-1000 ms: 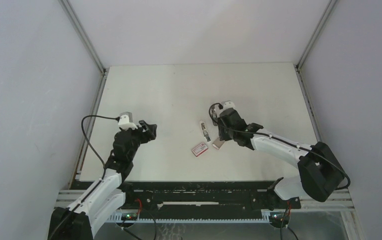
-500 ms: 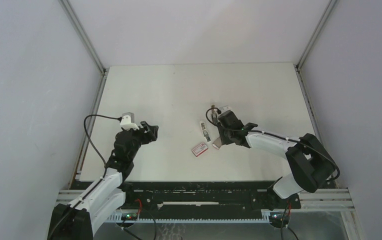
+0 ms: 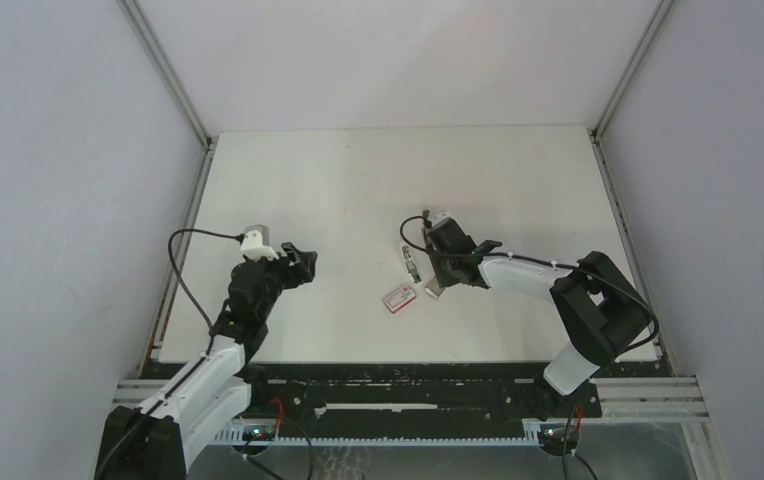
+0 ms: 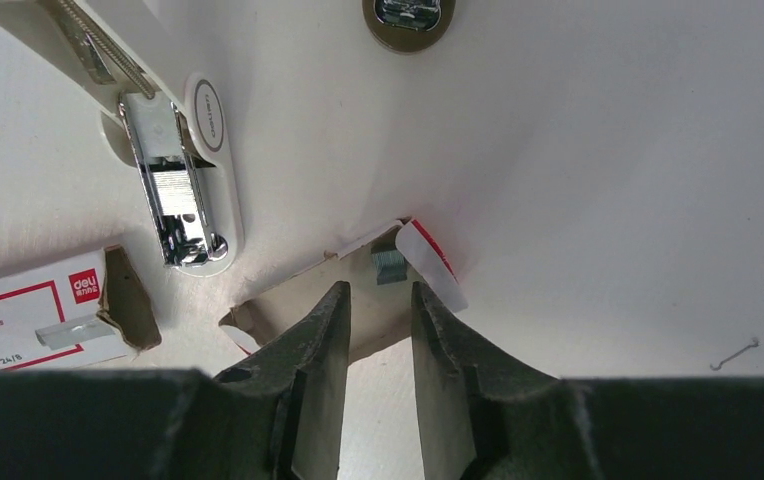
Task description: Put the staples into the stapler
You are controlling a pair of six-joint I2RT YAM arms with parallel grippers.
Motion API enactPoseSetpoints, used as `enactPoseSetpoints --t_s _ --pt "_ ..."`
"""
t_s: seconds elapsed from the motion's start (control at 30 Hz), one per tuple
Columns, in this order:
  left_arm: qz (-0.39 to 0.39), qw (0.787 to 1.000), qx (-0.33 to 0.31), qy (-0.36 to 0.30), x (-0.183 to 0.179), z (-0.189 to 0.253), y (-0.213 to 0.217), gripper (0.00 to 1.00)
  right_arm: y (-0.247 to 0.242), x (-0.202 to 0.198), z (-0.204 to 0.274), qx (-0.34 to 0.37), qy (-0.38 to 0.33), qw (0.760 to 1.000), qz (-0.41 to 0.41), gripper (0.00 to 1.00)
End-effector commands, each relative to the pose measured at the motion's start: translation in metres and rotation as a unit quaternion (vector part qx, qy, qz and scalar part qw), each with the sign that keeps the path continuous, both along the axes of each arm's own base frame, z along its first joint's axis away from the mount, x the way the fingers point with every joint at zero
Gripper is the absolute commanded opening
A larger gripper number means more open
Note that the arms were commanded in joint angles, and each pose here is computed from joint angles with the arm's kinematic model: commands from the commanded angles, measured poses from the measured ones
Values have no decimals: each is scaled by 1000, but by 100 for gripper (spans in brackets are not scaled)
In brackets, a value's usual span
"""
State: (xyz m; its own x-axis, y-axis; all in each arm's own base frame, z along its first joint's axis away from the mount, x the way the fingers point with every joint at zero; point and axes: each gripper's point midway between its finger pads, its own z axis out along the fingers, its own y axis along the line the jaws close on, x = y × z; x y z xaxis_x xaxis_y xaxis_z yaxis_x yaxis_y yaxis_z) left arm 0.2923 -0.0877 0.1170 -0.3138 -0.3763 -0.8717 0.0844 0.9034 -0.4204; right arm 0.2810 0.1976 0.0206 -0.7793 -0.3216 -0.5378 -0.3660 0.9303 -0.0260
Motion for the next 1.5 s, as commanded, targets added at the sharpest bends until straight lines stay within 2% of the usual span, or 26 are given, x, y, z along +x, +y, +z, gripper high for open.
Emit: enactPoseSetpoints --t_s 0.0,0.73,0.97,1.13,1.3,1.4,1.47 --pt "-7 1000 2 -18 2 6 -1 75 12 19 15 10 -37 999 7 27" --pt "-10 1000 1 -18 2 6 -2 75 10 24 6 -5 -38 999 8 16" --pt "-17 1000 0 -22 1 8 -5 75 20 18 29 37 -39 998 23 12" --pt "-53 997 -9 -55 -3 20 -16 74 27 -1 55 97 -24 994 38 11" --pt "-151 976 1 -157 -26 57 -54 70 40 -29 82 196 3 979 54 11" --pt "-236 943 10 -237 -57 82 -90 71 52 -48 102 267 20 961 75 11" --pt "-282 921 18 -267 -74 93 -112 71 63 -63 121 322 36 941 97 12"
